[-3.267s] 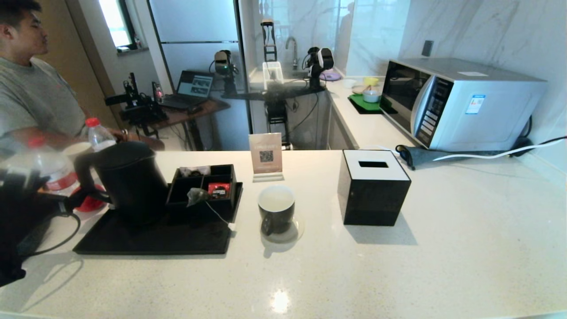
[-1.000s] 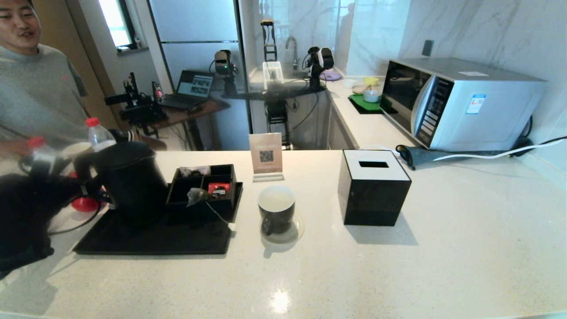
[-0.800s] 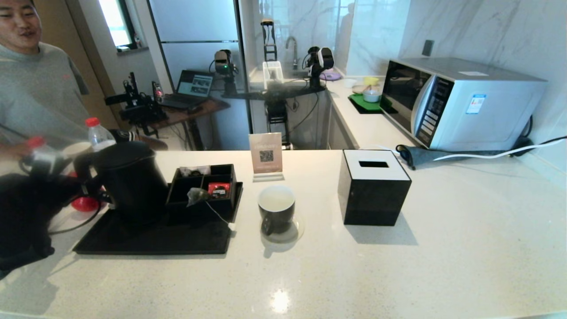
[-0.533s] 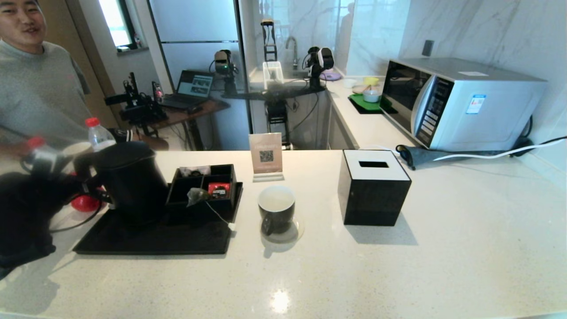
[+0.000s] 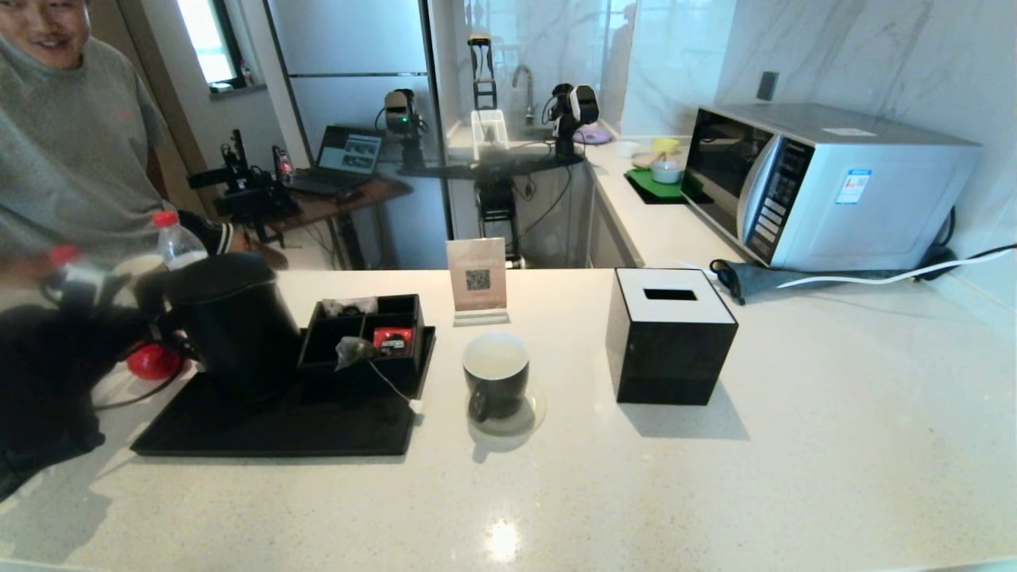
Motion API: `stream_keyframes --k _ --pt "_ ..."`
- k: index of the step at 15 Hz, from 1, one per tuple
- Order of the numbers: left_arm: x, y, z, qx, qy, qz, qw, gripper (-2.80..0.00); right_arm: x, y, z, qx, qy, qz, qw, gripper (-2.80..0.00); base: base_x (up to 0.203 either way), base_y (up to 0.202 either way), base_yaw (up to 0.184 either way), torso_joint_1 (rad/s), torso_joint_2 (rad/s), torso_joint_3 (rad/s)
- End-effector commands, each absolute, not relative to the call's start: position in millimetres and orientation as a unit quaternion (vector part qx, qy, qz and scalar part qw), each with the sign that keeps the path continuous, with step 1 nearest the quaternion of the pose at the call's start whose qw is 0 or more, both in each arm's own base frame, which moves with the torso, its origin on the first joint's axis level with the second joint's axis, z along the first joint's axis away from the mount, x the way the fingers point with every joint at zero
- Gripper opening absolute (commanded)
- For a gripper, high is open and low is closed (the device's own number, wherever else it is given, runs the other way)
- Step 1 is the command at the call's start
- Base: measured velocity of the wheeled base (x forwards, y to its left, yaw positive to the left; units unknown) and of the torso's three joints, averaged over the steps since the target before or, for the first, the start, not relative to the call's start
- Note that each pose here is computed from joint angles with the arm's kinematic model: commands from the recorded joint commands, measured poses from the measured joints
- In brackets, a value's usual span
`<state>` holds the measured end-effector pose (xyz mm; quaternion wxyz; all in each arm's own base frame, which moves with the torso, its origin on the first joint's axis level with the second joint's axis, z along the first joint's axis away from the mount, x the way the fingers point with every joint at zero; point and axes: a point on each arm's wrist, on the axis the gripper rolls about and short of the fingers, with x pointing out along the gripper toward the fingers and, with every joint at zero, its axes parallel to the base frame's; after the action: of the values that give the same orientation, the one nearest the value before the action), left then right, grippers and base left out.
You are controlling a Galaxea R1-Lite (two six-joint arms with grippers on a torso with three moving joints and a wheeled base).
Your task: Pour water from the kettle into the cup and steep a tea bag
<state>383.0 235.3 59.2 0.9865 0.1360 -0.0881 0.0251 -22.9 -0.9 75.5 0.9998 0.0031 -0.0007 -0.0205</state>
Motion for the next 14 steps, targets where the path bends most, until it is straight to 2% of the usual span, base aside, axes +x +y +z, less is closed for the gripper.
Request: stream_keyframes --k 1,14 --pt "384 236 63 0.150 -0.111 0.030 0.982 0.00 -23 -1 75 0.003 0.000 -0.021 1.000 -2.80 0.000 0.000 0.000 0.000 0.00 0.000" --pt "406 223 60 0.154 -0.130 0.021 0.979 0.00 -23 -1 75 0.003 0.000 -0.021 1.000 -2.80 0.000 0.000 0.000 0.000 0.00 0.000"
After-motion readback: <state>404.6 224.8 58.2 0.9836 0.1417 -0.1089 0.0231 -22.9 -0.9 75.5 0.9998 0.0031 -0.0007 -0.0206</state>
